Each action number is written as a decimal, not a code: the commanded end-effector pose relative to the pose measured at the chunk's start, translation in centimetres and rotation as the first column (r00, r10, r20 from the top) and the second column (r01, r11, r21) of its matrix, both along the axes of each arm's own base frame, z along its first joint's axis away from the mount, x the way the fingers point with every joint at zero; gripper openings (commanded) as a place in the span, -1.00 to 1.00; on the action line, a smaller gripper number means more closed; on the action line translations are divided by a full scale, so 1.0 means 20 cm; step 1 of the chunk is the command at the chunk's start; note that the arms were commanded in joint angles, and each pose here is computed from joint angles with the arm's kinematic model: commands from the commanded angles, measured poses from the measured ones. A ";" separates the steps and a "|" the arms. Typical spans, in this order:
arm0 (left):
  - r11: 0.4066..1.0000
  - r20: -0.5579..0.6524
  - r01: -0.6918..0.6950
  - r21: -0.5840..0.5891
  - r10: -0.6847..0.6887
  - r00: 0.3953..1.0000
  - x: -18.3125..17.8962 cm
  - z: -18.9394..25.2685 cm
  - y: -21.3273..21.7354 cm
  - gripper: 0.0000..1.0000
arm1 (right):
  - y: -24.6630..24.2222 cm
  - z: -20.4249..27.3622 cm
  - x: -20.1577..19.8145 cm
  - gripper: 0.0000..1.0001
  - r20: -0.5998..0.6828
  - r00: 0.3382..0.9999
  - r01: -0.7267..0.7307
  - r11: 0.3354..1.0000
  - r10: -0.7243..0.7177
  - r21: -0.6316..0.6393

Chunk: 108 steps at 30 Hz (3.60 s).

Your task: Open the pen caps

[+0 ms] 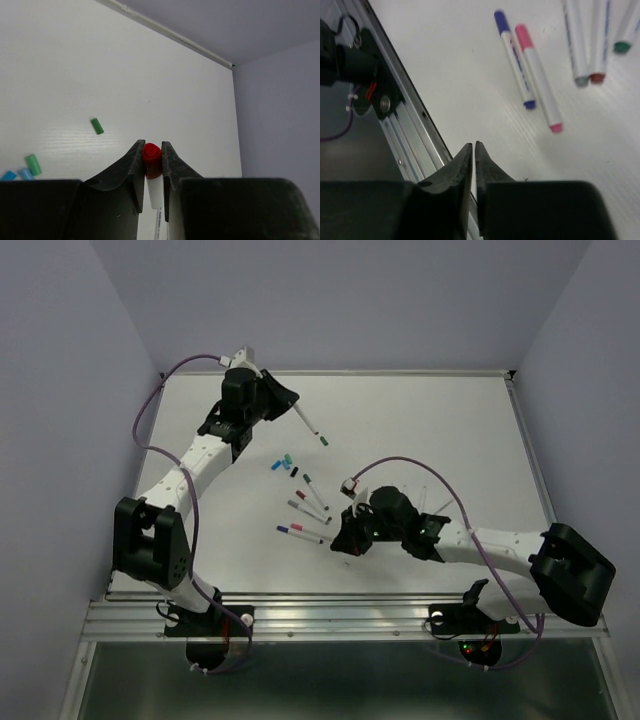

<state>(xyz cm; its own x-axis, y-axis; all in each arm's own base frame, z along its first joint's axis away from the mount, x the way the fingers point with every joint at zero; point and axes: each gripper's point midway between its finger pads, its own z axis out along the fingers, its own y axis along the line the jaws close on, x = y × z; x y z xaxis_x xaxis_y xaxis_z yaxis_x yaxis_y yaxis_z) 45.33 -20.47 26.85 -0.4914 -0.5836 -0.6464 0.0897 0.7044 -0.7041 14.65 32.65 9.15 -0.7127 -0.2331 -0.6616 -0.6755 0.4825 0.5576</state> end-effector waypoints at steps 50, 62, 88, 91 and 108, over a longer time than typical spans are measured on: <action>0.994 -0.214 -0.046 0.101 0.067 0.974 -0.11 -0.48 0.20 -1.00 | -0.51 0.08 0.64 -0.98 0.190 0.707 0.704 0.704 -0.681 -0.099; 0.971 -0.425 -0.037 0.235 0.137 0.895 -0.37 -0.90 0.33 -1.00 | -0.70 -0.15 0.81 -0.85 0.217 0.600 0.793 0.539 -0.770 -0.284; 0.974 -0.464 0.022 0.225 0.087 0.882 -0.38 -0.94 0.27 -0.03 | -0.74 -0.08 0.78 -0.14 0.232 0.605 0.791 0.539 -0.762 -0.290; 0.975 -0.424 0.020 0.223 0.079 0.902 -0.37 -0.85 0.26 0.44 | -0.68 0.02 0.79 0.32 0.271 0.682 0.731 0.632 -0.679 -0.257; 0.944 -0.201 -0.230 0.234 0.279 0.939 -0.43 -0.41 0.46 0.98 | -0.05 0.17 1.04 1.00 0.415 0.836 0.461 0.870 -0.359 -0.176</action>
